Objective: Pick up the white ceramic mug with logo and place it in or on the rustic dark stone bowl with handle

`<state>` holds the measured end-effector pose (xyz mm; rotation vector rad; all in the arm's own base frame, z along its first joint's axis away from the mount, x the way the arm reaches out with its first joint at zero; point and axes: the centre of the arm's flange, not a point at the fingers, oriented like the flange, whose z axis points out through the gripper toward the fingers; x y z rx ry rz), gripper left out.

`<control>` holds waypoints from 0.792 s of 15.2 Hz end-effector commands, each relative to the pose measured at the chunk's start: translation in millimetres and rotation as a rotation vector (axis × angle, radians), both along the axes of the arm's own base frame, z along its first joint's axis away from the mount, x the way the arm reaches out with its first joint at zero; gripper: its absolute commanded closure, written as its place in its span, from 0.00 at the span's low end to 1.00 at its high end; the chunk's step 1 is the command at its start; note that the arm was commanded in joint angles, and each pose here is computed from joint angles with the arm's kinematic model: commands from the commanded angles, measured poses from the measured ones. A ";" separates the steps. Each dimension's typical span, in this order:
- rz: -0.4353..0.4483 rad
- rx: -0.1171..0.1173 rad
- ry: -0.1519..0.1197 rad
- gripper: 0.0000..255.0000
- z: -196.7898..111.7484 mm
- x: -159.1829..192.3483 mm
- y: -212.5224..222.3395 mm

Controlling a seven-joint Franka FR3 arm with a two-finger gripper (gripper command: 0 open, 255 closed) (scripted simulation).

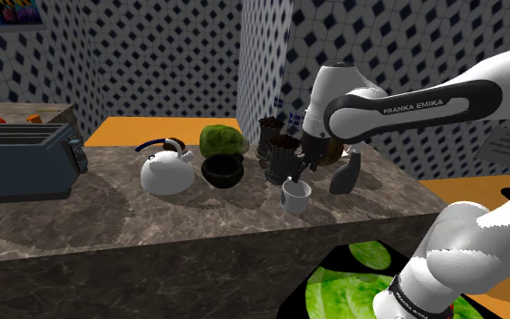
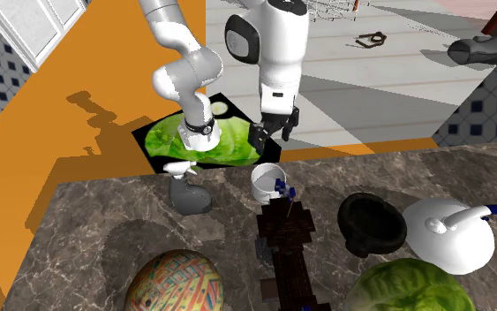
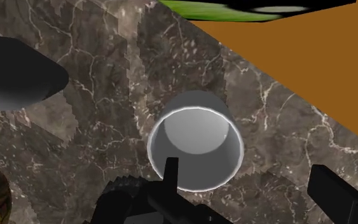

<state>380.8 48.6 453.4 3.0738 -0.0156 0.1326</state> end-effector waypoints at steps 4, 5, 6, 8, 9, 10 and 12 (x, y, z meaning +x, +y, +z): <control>0.003 -0.004 0.001 0.00 -58.2 28.3 18.3; 0.003 -0.004 0.001 0.00 -59.8 29.0 18.8; 0.003 -0.004 0.001 0.00 -65.0 29.5 18.5; 0.003 -0.004 0.001 0.00 -75.5 30.4 17.7; 0.003 -0.004 0.001 0.00 -80.8 30.8 17.4; 0.003 -0.004 0.001 0.00 -86.0 31.3 17.0; 0.003 -0.004 0.001 0.00 -99.6 32.4 16.1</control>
